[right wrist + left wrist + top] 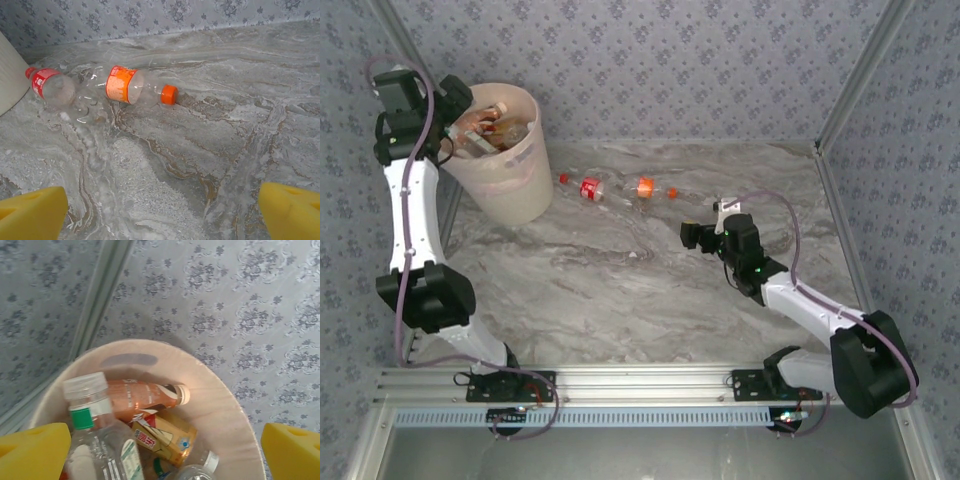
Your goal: Put the plastic bottles in the bin
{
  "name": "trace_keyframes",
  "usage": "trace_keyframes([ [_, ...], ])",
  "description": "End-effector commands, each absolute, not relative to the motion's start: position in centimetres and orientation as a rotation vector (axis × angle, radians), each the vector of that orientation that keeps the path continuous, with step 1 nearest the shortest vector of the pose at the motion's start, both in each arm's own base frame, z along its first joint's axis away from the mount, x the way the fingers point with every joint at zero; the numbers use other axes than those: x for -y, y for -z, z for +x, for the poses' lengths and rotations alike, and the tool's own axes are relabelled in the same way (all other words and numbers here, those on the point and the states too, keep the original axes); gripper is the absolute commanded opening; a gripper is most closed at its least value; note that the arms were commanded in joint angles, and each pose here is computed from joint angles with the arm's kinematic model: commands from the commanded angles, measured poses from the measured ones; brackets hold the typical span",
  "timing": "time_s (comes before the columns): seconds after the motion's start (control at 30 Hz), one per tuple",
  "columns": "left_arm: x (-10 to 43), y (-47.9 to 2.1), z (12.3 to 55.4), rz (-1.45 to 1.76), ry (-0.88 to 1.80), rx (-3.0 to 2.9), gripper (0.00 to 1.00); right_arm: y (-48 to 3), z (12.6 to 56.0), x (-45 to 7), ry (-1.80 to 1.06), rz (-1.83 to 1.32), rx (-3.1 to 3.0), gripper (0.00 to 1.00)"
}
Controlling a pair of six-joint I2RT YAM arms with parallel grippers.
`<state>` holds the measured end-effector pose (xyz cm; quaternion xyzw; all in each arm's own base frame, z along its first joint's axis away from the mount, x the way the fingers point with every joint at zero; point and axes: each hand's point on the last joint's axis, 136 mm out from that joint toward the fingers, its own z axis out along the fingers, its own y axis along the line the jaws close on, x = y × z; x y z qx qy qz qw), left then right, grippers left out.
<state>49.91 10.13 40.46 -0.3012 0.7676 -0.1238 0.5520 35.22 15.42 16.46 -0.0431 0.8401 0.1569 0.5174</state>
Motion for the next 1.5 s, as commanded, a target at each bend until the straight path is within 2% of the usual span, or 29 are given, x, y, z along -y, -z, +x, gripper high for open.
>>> trace_keyframes([
  [0.0,-9.2,-38.1,51.3,-0.698,0.347,-1.890,0.98,-17.1,35.8,-15.3,-0.378,-0.069,-2.025,1.00],
  [0.13,-7.4,-37.9,51.9,-0.646,0.402,-1.913,0.98,-16.7,35.9,-15.4,-0.388,-0.070,-2.047,1.00],
  [0.37,-2.8,-42.6,50.4,-0.450,0.451,-1.880,0.98,-15.5,36.2,-16.9,-0.458,-0.173,-2.123,1.00],
  [0.6,5.6,-44.3,47.6,-0.283,0.422,-1.868,0.98,-14.9,37.8,-18.6,-0.491,-0.249,-2.165,1.00],
  [0.8,13.8,-39.5,46.7,-0.284,0.402,-1.911,0.98,-15.5,39.0,-18.1,-0.490,-0.156,-2.141,1.00],
  [1.0,18.5,-31.7,48.2,-0.460,0.464,-2.011,0.98,-15.3,38.4,-16.4,-0.417,-0.098,-2.167,1.00],
  [1.17,19.2,-25.2,49.9,-0.612,0.395,-2.179,0.98,-14.9,37.0,-15.1,-0.364,-0.090,-2.195,1.00],
  [1.47,18.1,-16.6,51.0,-0.891,0.232,-2.266,0.98,-15.2,35.4,-13.3,-0.289,-0.087,-2.193,1.00],
])
